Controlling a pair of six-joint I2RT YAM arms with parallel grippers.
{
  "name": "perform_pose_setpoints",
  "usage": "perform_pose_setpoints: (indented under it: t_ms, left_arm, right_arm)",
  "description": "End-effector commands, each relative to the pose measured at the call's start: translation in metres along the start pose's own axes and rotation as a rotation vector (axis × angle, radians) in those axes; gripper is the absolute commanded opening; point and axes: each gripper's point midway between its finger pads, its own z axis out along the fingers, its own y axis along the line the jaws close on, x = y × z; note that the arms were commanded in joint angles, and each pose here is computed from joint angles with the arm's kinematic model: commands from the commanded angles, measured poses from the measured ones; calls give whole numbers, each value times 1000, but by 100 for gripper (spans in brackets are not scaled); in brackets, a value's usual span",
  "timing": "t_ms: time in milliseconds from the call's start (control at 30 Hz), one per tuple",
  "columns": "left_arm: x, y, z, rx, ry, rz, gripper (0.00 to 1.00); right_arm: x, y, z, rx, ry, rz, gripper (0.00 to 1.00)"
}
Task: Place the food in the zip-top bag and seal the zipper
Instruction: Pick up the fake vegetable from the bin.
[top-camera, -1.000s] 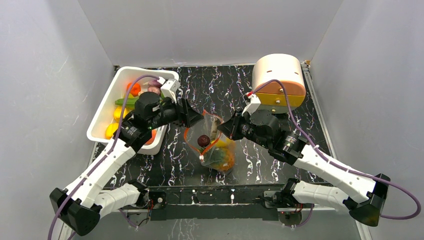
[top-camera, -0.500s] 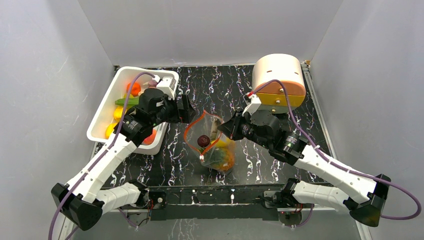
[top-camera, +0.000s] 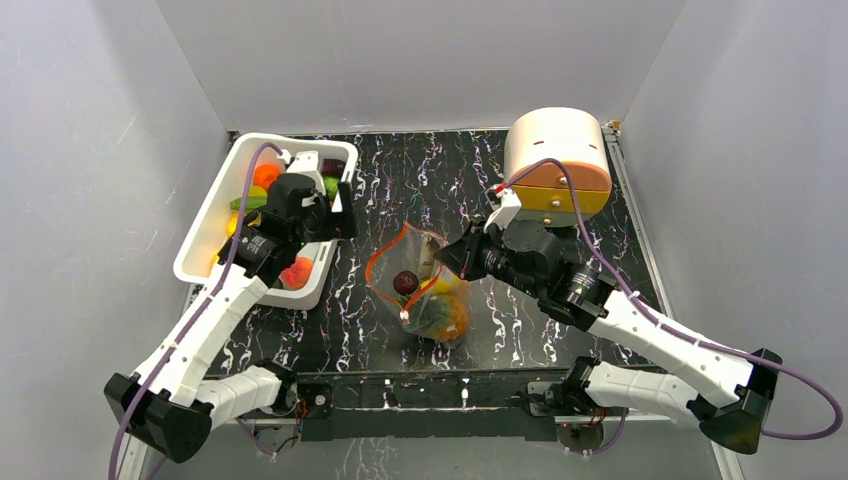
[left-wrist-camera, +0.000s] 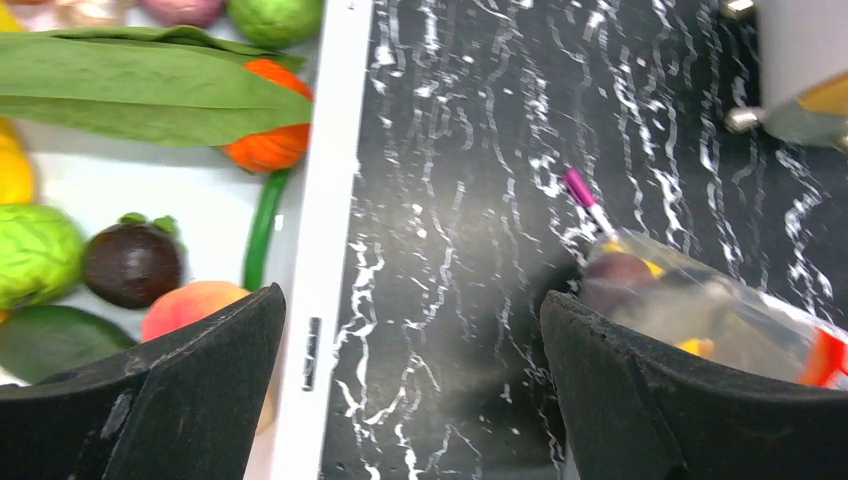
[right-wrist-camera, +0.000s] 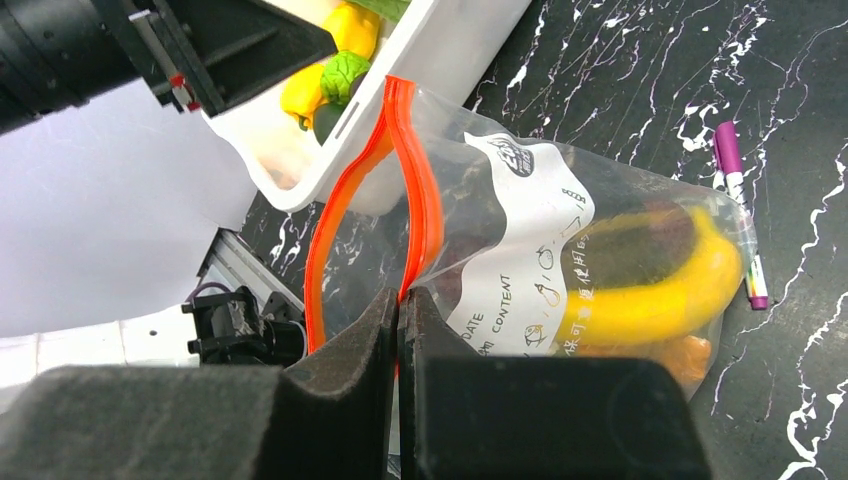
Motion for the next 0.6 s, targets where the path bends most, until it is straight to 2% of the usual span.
perform_pose_setpoints:
  t_ms: [0, 267, 400, 567]
  left_arm:
    - [-21, 39, -6, -113, -60, -29, 98]
    - [-24, 118, 4, -324, -60, -91, 90]
    - [-20, 145, 13, -367, -69, -156, 78]
    - [-2, 181, 25, -459, -49, -191, 78]
  right_arm:
    - [-34, 27, -4, -95, -108, -20, 0]
    - [-33, 30, -2, -111, -104, -24, 0]
    - [-36, 33, 0, -112, -101, -32, 0]
    - [-38, 36, 0, -117, -98, -34, 0]
